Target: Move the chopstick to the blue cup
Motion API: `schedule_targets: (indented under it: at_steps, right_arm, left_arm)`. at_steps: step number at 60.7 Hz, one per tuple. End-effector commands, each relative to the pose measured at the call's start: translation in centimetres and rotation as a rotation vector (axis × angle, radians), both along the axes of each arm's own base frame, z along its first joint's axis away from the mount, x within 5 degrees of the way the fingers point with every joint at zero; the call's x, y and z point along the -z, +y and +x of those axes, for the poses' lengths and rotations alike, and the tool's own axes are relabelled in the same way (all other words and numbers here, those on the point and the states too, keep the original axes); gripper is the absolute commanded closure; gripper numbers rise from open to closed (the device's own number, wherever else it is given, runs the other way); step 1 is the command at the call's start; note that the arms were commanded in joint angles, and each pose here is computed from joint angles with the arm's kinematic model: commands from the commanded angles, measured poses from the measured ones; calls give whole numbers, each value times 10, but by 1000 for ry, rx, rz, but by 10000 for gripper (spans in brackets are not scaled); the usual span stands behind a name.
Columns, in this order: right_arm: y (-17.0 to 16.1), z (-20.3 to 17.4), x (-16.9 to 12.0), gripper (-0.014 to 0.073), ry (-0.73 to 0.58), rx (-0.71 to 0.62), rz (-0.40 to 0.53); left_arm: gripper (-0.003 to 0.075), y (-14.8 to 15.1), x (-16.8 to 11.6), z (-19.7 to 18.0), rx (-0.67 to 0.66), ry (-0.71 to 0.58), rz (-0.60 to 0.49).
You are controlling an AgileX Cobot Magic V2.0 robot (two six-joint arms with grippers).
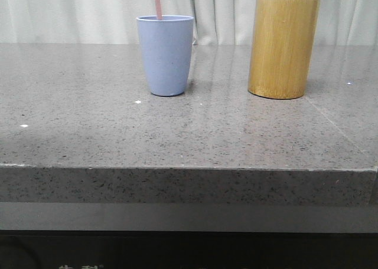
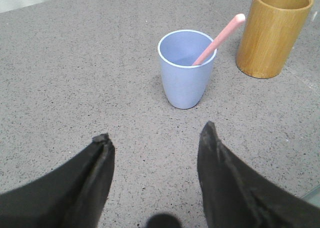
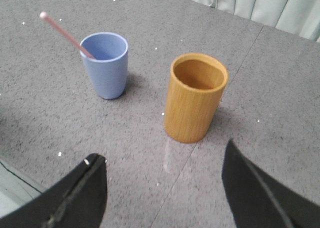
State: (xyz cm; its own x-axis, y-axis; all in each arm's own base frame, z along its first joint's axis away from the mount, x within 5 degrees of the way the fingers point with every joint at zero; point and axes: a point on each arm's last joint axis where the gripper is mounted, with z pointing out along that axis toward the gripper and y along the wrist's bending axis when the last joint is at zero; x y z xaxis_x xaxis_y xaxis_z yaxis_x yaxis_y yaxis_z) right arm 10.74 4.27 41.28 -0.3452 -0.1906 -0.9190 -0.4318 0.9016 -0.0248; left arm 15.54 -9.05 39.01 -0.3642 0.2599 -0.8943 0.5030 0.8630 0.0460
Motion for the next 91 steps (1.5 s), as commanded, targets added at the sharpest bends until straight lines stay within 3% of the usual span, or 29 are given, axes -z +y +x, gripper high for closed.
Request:
schedule_targets:
  at_steps: [1, 9, 14, 30, 36, 70, 82, 91]
  right_arm:
    - [-4, -10, -7, 89, -112, 26, 40]
    - [-7, -20, -2, 89, -126, 26, 43]
    - [-7, -22, -1, 135, -117, 23, 39]
    - [-6, -23, 2, 558, -87, 15, 29]
    - [-6, -23, 2, 671, -87, 15, 29]
    - [-6, -23, 2, 664, -85, 14, 28]
    - [-6, -23, 2, 664, -85, 14, 28]
    - [-6, -23, 2, 664, -85, 14, 28]
  left_arm:
    - [343, -1, -16, -1, 4, -83, -57]
    - [347, -1, -16, -1, 4, -83, -57]
    - [393, -1, -16, -1, 4, -83, -57]
    - [723, -1, -16, -1, 4, -83, -57]
    - [739, -1, -16, -1, 4, -83, -57]
    - [739, 6, -13, -5, -13, -121, -83]
    - [739, 45, 3, -28, -180, -269, -185]
    - [739, 70, 46, -56, -318, -322, -185]
